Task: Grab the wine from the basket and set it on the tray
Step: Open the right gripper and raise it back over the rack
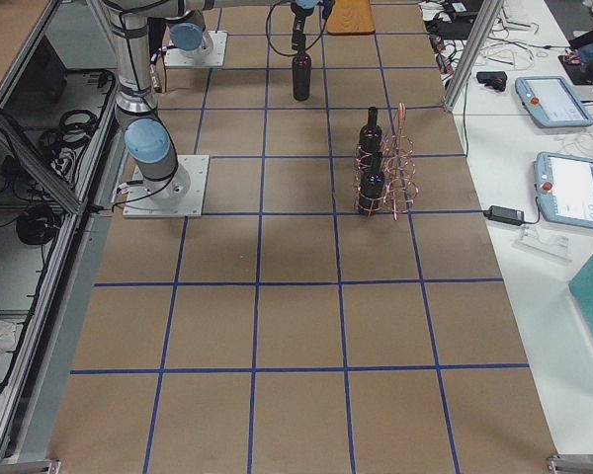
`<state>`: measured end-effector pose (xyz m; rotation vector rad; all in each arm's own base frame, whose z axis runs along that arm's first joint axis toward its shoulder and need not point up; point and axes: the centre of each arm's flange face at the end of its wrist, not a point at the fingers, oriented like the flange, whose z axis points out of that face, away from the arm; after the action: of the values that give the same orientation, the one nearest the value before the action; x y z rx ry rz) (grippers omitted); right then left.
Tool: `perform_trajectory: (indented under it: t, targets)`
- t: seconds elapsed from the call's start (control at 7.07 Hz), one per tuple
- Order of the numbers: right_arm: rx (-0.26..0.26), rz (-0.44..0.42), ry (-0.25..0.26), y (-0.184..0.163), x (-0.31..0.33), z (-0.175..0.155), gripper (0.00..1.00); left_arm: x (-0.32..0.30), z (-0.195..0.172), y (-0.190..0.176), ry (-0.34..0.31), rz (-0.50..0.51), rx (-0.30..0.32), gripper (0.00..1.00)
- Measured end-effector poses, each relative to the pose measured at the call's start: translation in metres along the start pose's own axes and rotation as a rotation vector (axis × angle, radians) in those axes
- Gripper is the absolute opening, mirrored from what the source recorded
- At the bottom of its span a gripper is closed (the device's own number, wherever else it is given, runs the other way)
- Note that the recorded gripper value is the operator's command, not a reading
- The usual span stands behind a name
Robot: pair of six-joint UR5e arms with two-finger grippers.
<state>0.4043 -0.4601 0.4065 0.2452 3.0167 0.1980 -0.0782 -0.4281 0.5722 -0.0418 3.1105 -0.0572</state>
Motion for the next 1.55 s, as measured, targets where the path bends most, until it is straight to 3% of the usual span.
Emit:
perform_trajectory:
  t: [0.42,0.71,1.13,1.55]
  targets:
    - [0.125,-0.051,-0.013,-0.043,0.068,-0.071,1.00,0.002,0.002,0.000,0.003,0.002,-0.003,1.00]
    - [0.195,-0.117,0.056,-0.075,0.134,-0.104,1.00,0.005,0.005,-0.002,0.013,-0.004,-0.010,1.00]
    - [0.218,-0.147,0.103,-0.114,0.211,-0.122,1.00,0.020,0.011,-0.006,0.051,-0.085,-0.018,1.00]
    - [0.201,-0.120,0.132,-0.129,0.252,-0.122,1.00,0.113,0.033,-0.004,0.059,-0.151,-0.007,1.00]
